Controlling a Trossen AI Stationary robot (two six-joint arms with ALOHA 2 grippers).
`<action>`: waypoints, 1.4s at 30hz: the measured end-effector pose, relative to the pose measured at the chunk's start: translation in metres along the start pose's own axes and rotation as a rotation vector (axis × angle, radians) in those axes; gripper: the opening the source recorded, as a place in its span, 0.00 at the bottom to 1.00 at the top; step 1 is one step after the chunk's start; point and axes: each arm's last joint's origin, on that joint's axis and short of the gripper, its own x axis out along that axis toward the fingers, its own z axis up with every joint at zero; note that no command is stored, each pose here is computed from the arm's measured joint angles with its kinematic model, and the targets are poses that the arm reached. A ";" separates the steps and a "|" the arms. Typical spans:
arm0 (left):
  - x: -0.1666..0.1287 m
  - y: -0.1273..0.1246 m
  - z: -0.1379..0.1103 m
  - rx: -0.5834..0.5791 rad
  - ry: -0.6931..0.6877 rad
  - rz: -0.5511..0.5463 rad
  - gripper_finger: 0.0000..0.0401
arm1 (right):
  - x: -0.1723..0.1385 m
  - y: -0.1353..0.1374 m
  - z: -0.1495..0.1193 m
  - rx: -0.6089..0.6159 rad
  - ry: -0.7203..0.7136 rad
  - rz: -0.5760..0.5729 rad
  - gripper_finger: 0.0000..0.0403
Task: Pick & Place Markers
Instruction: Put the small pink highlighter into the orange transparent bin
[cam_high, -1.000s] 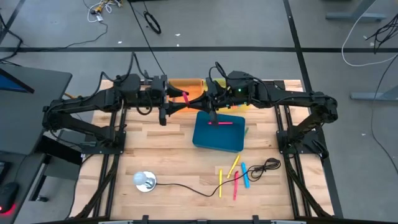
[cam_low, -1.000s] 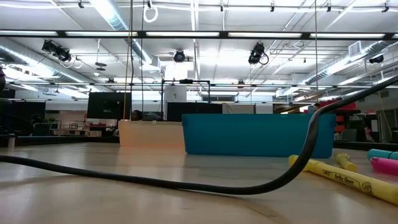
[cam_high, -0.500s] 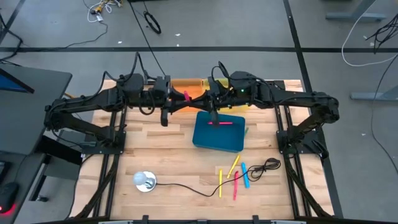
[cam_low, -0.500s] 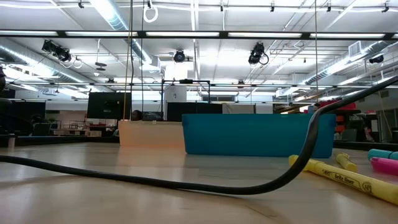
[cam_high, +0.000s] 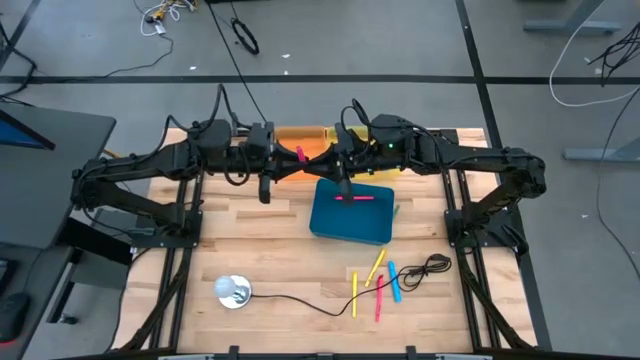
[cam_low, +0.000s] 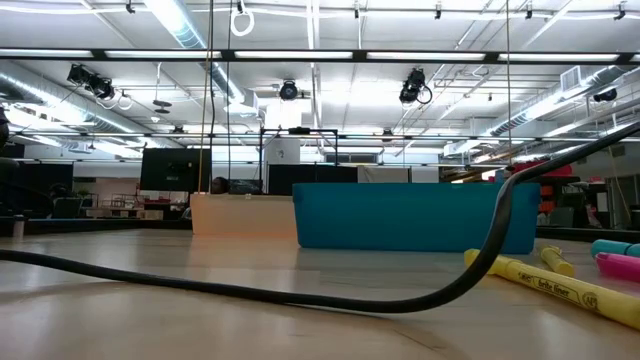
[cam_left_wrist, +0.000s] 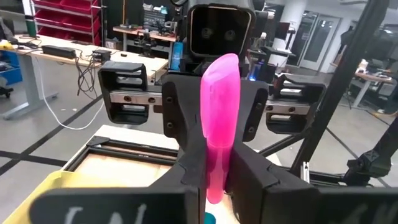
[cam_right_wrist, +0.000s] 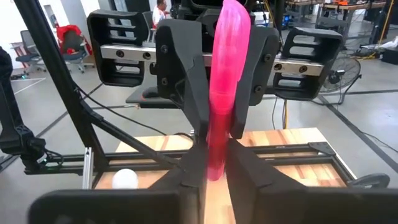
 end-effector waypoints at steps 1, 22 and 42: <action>0.000 0.000 0.000 -0.002 -0.001 0.007 0.13 | 0.000 0.000 0.000 -0.003 0.003 -0.002 0.14; -0.003 0.012 -0.007 -0.173 -0.001 0.348 0.11 | -0.043 -0.012 0.015 -0.063 0.024 -0.076 0.33; -0.010 0.011 -0.015 -0.149 -0.069 0.854 0.11 | -0.056 -0.014 0.020 -0.112 0.014 -0.118 0.33</action>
